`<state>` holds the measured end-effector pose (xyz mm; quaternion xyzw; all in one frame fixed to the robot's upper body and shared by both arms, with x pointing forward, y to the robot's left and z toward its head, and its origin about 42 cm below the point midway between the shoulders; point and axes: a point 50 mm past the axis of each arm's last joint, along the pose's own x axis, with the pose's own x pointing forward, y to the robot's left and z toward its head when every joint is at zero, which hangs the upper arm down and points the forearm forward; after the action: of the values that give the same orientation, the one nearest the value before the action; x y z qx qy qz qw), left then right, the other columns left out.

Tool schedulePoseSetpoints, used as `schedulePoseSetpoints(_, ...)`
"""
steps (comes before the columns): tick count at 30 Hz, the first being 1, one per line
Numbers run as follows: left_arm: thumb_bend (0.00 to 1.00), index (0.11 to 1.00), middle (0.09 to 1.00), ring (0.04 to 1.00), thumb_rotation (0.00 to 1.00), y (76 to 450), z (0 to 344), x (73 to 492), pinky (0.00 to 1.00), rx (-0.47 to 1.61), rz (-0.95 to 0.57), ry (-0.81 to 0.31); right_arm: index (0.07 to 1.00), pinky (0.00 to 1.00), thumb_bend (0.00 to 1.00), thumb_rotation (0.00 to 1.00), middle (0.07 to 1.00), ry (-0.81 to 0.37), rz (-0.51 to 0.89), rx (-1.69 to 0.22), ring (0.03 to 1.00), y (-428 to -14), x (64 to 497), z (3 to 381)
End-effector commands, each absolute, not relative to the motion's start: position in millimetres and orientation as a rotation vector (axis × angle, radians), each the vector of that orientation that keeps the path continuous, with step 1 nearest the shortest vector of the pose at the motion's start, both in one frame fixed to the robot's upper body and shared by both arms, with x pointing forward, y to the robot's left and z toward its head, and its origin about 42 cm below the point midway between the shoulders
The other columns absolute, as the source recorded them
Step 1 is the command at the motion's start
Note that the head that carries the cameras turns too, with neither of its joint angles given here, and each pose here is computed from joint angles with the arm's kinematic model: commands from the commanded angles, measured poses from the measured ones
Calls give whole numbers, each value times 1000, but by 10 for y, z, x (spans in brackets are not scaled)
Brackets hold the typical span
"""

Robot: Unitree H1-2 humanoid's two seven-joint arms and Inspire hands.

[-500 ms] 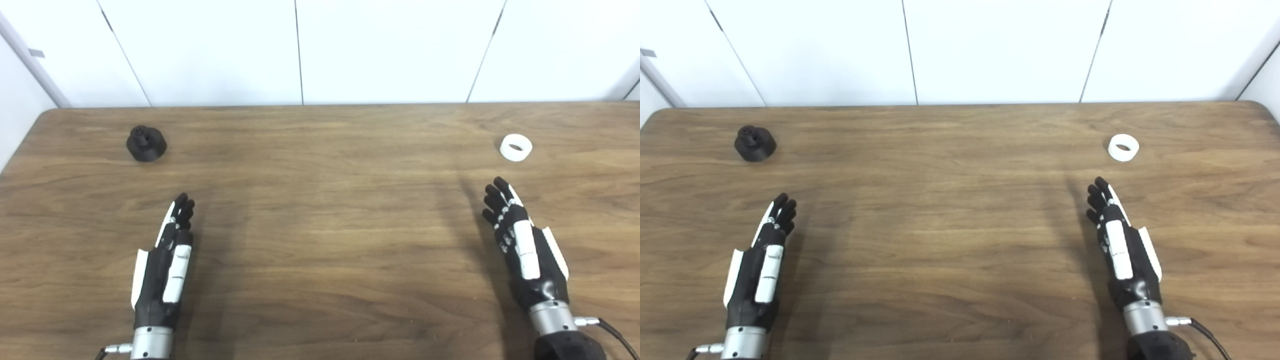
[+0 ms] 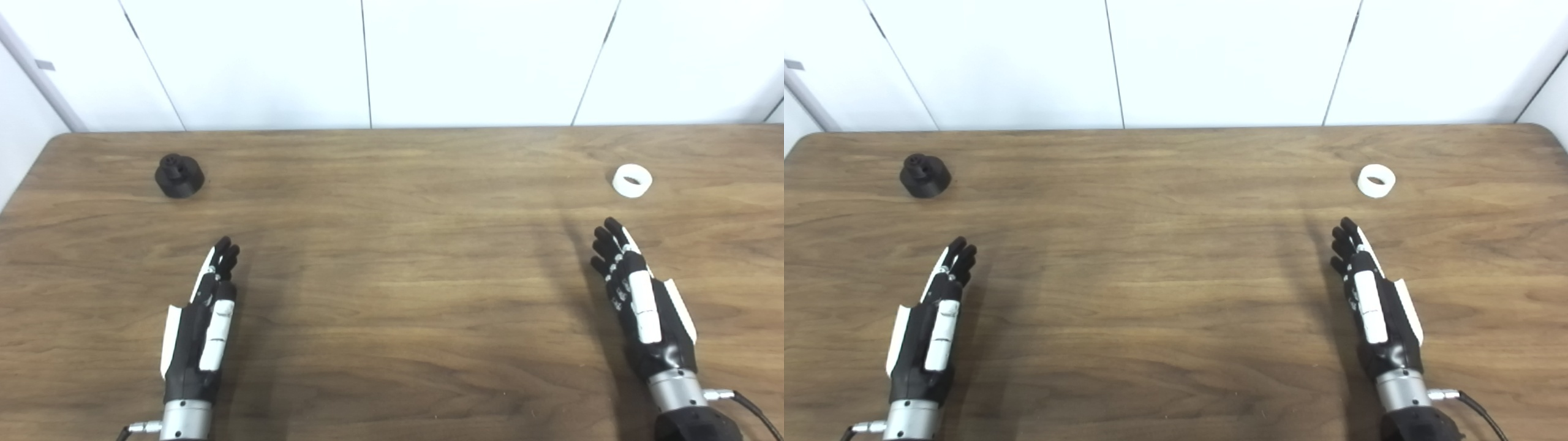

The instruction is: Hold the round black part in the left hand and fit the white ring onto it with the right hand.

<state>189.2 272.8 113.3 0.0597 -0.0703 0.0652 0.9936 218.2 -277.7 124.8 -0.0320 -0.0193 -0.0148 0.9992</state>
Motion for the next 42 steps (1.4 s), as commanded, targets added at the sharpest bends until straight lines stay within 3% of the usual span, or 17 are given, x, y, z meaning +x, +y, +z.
schedulePoseSetpoints(1,603,975,947,965,882,2618,1103,1860,991,84,141,-152,951,939,542,982,949,-81,-37,-61,954,-2771,2118,1273)
schedulePoseSetpoints(13,649,965,946,965,854,2462,1052,1838,994,103,145,-136,963,954,561,981,955,-78,-35,-60,959,-2898,2128,1166)
schedulePoseSetpoints(20,635,955,937,959,857,2382,969,1853,993,117,141,-137,987,998,526,1000,981,-72,-22,-37,995,-2958,2131,1106)
schedulePoseSetpoints(33,616,963,947,976,847,2301,907,1904,1000,118,123,-137,1000,988,457,1000,988,-77,-10,-74,993,-3028,2167,985)
schedulePoseSetpoints(42,638,980,959,983,690,2290,915,1905,1000,138,139,-134,1000,1000,504,1000,1000,-77,-12,-51,1000,-3023,2213,996)
